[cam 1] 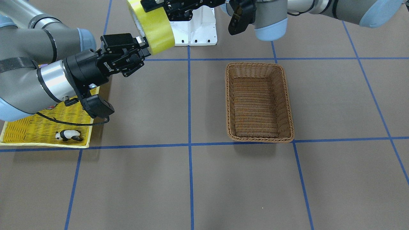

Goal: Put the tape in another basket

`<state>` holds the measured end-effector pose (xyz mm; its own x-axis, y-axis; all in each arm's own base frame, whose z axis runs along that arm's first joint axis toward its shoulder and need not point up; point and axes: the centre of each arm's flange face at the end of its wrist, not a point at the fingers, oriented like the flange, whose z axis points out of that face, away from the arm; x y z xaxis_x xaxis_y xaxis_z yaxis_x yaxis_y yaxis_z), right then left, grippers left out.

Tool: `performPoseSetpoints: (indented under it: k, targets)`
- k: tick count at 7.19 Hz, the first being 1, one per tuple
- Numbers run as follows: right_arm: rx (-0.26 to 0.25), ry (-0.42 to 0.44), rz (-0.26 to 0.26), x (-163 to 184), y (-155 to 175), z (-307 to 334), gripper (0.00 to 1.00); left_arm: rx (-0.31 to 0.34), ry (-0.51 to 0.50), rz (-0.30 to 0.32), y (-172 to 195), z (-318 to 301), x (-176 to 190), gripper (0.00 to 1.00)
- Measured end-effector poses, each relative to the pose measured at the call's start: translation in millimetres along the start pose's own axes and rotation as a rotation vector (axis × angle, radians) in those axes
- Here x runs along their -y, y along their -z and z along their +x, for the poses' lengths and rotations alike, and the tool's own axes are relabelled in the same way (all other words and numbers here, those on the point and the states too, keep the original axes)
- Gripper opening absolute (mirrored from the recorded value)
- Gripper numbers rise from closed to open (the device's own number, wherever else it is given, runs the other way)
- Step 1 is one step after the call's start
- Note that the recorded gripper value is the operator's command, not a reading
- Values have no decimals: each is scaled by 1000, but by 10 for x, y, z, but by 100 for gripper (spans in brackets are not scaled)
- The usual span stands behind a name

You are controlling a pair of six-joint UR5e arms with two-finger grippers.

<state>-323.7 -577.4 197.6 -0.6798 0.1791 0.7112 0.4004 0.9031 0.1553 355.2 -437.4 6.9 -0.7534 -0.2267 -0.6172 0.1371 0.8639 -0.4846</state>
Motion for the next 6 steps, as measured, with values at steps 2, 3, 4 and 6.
performPoseSetpoints:
  k: [2,3,4,6]
  targets:
    - [-2,2,12,0,66,-49,100,-4,0,-5,31,1,-7,0]
    - [-7,8,26,-11,177,-89,100,-15,-1,-16,139,-27,16,0]
    - [-20,20,50,-33,369,-144,100,-25,-6,-25,343,-90,72,0]
    - [-125,70,89,-203,856,-326,100,17,-96,6,685,-267,220,0]
